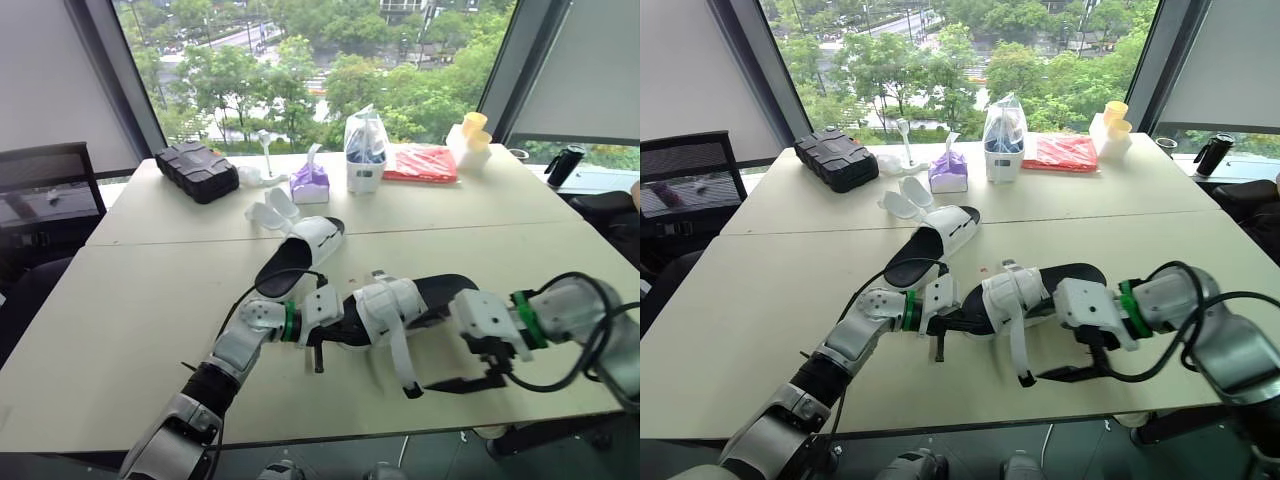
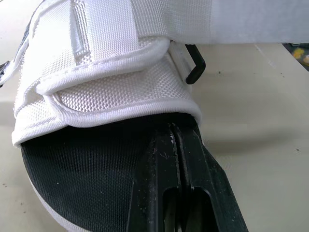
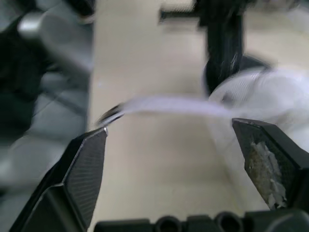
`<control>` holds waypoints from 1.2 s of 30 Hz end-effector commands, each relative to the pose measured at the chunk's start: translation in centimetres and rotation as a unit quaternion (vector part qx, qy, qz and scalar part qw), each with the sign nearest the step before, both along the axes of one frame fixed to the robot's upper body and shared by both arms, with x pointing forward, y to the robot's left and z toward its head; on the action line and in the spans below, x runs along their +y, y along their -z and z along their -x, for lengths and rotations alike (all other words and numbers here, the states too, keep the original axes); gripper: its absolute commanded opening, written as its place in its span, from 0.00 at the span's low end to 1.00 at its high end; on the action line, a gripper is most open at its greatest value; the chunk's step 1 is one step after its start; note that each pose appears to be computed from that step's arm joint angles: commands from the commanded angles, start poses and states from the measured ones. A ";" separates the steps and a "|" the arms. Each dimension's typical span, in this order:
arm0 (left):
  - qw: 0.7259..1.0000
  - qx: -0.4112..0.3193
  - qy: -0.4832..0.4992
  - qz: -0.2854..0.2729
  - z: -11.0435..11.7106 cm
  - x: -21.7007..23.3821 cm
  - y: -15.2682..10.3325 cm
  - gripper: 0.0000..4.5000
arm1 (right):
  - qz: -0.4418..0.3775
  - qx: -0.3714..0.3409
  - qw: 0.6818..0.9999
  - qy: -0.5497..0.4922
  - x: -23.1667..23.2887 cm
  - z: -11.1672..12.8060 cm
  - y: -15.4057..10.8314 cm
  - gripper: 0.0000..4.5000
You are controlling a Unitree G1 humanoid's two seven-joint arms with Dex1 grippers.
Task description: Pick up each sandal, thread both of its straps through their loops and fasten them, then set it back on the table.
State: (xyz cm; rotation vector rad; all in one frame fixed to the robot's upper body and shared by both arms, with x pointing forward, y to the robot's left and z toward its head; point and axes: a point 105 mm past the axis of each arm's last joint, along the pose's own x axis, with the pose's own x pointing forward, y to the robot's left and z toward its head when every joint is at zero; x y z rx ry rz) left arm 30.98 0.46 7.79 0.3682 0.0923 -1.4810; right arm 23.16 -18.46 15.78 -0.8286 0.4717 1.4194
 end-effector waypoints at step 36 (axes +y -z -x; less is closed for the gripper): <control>0.999 0.023 0.014 -0.033 0.8 0.2 1.7 0.00 | -0.168 0.280 0.917 0.230 2.4 -3.2 3.4 0.60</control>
